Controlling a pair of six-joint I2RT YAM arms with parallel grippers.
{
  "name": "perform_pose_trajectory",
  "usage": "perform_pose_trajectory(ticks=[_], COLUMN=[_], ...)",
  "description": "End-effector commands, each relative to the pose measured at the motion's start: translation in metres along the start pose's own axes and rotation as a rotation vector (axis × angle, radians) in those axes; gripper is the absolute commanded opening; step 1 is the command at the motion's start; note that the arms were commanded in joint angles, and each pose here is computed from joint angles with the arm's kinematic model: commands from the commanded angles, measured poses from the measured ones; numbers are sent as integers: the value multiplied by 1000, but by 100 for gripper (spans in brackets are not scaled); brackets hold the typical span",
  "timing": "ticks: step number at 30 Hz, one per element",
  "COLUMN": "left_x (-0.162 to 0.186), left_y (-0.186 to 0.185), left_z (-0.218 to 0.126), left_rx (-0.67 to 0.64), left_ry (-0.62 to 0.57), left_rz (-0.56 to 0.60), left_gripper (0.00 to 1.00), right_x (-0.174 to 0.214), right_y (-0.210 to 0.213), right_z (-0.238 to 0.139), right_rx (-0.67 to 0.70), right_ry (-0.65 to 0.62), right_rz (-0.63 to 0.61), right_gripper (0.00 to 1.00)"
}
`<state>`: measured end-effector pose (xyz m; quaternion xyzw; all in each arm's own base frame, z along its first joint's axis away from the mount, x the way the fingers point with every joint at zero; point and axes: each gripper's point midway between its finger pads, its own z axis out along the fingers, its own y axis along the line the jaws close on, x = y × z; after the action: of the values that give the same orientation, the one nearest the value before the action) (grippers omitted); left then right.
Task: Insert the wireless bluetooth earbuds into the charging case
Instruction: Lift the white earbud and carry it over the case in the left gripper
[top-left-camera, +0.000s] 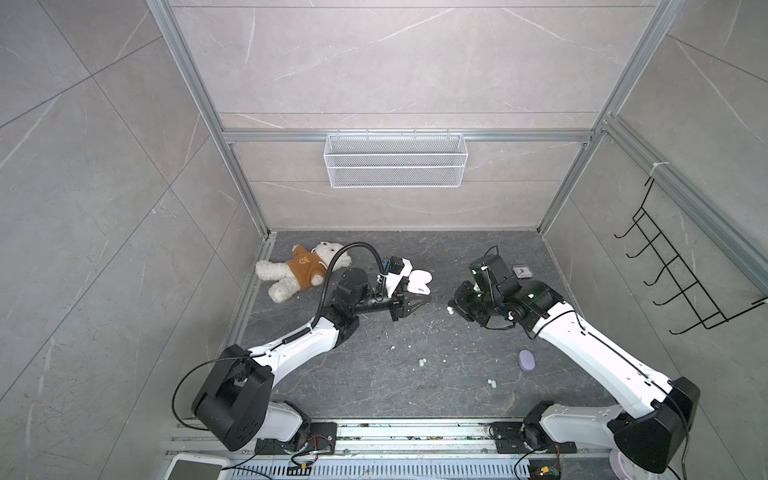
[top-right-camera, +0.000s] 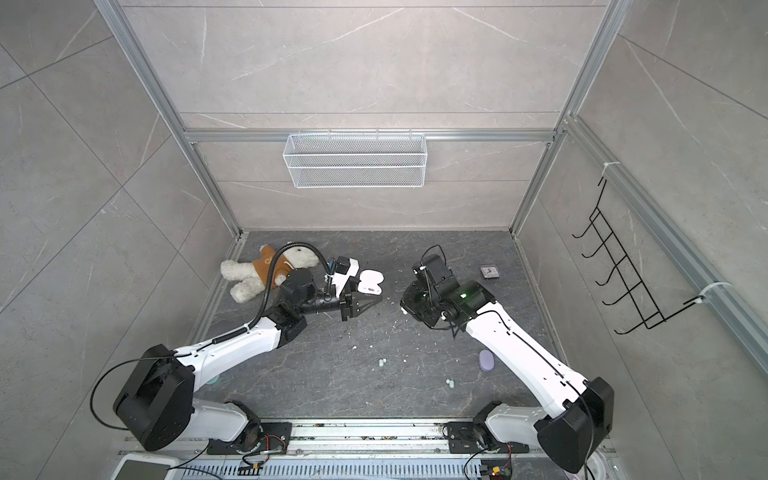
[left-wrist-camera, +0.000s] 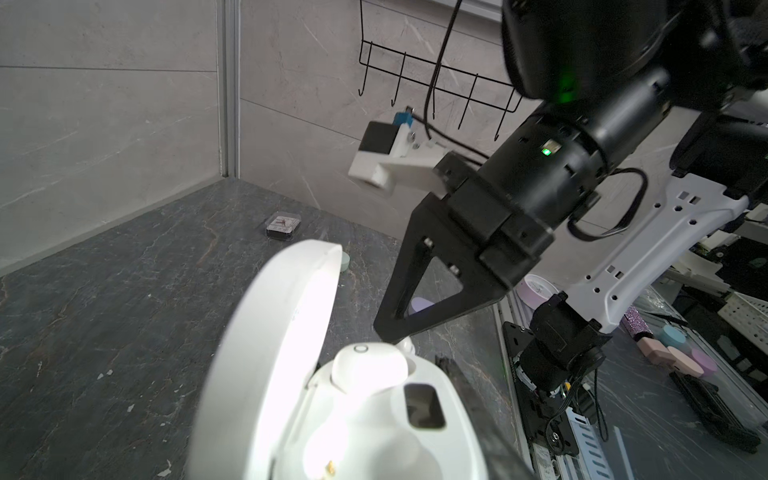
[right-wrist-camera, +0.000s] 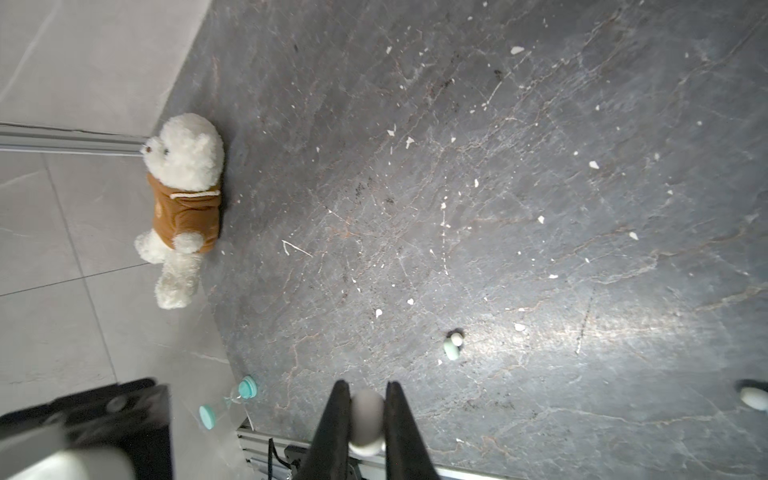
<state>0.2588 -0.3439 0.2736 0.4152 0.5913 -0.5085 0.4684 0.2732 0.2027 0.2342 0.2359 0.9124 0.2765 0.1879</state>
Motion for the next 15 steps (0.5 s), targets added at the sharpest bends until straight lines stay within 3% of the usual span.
perform_pose_trajectory(ticks=[1,7,15], left_x=[-35,-36,-39], left_y=[-7,-5,-14], left_z=[5,12,20], left_rx=[58,87,140], left_ry=[-87,-100,-121], left_rz=[92,99,94], left_gripper=[19,20,20], right_x=[-5,-17,-21], right_y=[11,51,105], right_z=[-31,-67,-82], right_rx=[-40,-163,-326], right_ry=[-21,-69,-44], right_rz=[-35,-108,-195], right_gripper=[15,14,14])
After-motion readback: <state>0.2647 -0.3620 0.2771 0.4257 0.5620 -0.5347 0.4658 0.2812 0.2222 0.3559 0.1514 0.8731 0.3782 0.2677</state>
